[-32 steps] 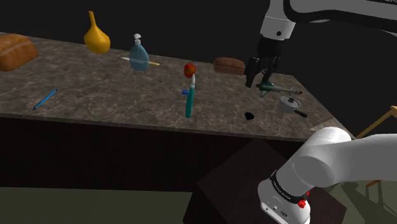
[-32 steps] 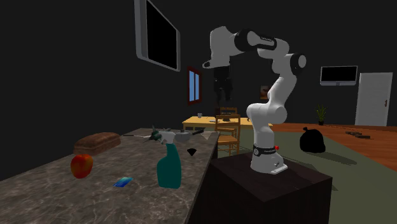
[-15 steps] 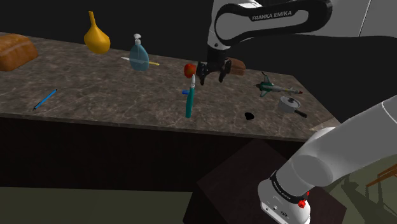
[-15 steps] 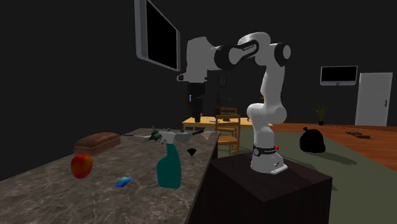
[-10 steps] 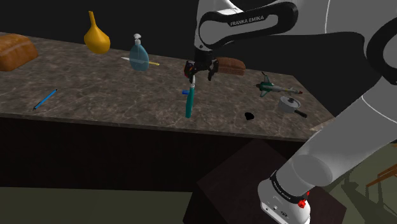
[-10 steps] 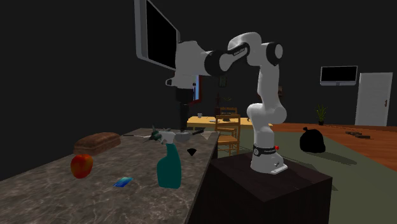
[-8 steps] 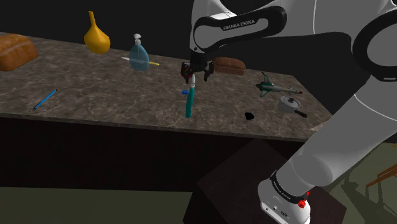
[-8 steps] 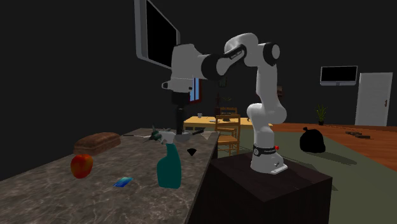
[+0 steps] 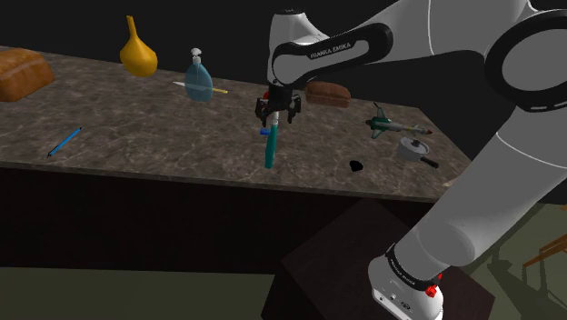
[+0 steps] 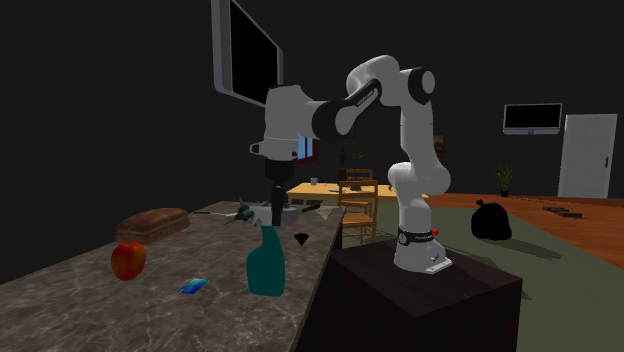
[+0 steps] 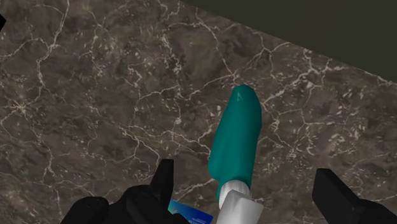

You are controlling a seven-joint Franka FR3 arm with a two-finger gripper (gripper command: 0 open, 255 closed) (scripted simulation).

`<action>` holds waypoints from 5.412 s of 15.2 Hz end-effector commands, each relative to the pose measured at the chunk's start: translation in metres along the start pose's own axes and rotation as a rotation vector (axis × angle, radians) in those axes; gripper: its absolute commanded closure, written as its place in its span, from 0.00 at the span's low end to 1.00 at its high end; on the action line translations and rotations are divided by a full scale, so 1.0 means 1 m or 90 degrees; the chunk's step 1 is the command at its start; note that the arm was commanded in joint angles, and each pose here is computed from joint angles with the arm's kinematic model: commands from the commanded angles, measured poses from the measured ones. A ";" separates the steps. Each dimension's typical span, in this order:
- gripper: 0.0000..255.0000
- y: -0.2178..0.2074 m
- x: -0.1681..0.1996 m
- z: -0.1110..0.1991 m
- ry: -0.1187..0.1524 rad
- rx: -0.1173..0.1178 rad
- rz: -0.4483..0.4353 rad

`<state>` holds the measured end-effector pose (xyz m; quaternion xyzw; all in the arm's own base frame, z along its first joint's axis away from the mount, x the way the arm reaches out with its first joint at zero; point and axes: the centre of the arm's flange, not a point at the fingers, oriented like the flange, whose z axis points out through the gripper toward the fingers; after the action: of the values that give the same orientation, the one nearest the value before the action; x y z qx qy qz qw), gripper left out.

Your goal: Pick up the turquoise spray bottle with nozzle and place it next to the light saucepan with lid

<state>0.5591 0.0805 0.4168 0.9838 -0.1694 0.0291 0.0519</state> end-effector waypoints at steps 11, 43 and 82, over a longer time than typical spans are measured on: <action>1.00 0.000 -0.001 0.004 0.000 0.000 0.000; 1.00 0.012 0.010 -0.132 0.000 0.000 0.000; 1.00 0.094 0.014 -0.304 0.000 0.000 0.000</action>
<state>0.5366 0.0325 0.7292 0.9837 -0.1698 0.0292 0.0523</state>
